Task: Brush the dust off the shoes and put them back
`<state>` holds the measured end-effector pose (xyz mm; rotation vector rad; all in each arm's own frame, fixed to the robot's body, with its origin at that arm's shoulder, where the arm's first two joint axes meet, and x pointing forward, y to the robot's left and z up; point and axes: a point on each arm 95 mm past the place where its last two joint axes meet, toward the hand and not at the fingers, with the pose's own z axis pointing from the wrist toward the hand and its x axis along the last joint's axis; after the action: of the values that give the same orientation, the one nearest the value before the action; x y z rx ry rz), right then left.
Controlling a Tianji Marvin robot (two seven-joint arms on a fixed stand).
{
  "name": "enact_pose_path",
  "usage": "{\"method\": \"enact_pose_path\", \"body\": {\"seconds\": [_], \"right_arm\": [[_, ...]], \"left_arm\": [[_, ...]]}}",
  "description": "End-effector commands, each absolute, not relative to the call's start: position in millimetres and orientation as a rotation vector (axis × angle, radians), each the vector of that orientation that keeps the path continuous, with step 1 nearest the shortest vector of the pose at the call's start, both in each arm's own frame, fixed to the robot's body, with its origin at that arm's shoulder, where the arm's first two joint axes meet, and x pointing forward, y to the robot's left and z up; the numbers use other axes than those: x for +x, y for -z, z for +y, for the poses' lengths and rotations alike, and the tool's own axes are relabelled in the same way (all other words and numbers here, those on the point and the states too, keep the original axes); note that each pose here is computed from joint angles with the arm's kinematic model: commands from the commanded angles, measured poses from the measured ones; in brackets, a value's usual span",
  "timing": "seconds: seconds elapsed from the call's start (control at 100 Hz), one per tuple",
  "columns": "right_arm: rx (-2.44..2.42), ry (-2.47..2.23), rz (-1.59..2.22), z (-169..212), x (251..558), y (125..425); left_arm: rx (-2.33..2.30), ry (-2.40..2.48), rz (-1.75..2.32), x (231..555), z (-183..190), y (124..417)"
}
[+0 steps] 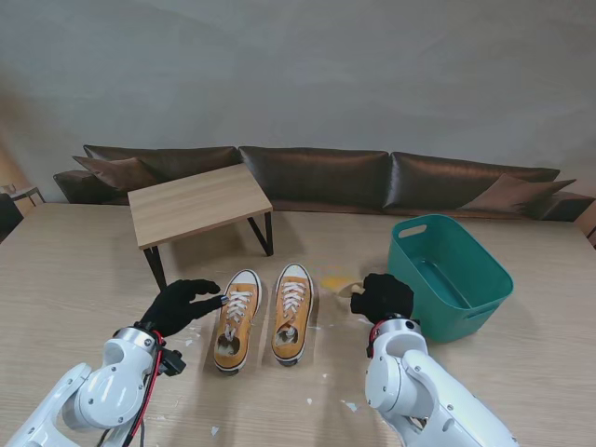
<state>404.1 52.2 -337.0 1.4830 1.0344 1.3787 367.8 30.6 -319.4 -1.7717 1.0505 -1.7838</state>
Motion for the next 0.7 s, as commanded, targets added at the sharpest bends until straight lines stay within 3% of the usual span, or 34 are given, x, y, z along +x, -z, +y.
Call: {"method": "enact_pose_path", "body": {"seconds": [0.0, 0.69], "right_arm": [[1.501, -1.352, 1.048, 50, 403, 345], [1.521, -1.246, 1.077, 38, 403, 359]], "left_arm": [[-1.791, 1.780, 1.068, 367, 29, 321], [-1.794, 1.778, 1.067, 368, 28, 322]]}}
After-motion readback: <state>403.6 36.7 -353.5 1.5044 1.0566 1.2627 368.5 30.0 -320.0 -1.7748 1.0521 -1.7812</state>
